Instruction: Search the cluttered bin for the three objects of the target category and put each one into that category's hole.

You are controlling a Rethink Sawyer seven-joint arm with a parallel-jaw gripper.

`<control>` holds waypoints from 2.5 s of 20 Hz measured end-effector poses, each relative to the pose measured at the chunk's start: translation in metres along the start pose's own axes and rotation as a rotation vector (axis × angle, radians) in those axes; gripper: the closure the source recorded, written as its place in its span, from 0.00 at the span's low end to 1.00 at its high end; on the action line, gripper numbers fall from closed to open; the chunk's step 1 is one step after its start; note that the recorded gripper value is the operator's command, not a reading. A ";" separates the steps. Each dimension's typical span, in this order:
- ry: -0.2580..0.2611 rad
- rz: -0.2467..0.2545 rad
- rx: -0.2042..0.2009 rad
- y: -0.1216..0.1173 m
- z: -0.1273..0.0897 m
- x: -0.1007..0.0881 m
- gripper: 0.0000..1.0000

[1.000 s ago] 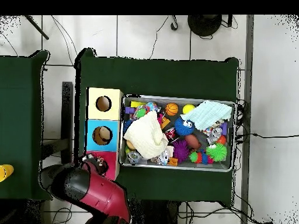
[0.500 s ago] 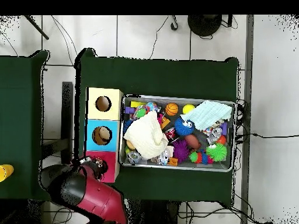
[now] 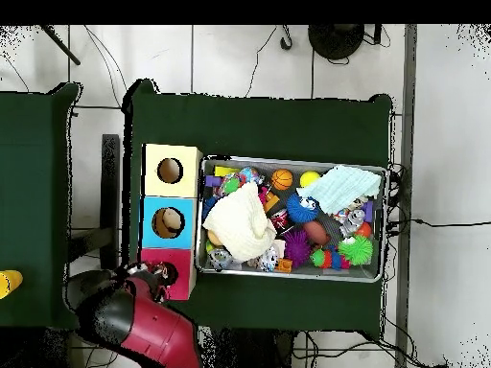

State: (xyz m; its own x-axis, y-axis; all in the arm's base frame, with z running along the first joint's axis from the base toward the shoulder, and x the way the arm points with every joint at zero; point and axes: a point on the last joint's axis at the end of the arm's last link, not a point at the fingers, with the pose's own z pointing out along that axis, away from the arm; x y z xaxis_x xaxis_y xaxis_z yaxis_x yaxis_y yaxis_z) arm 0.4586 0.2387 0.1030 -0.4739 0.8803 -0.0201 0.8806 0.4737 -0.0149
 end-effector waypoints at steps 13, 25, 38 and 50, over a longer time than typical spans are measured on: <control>-0.005 0.042 0.054 -0.011 0.024 -0.024 1.00; 0.002 0.032 0.071 -0.011 0.036 -0.020 0.00; 0.013 0.026 0.069 -0.011 0.037 -0.016 0.00; 0.007 -0.004 0.051 -0.011 0.024 -0.009 0.00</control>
State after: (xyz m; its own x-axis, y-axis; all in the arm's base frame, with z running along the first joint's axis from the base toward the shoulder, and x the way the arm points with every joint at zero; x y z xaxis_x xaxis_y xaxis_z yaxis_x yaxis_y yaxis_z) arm 0.4530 0.2255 0.0791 -0.4775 0.8785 -0.0133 0.8771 0.4757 -0.0662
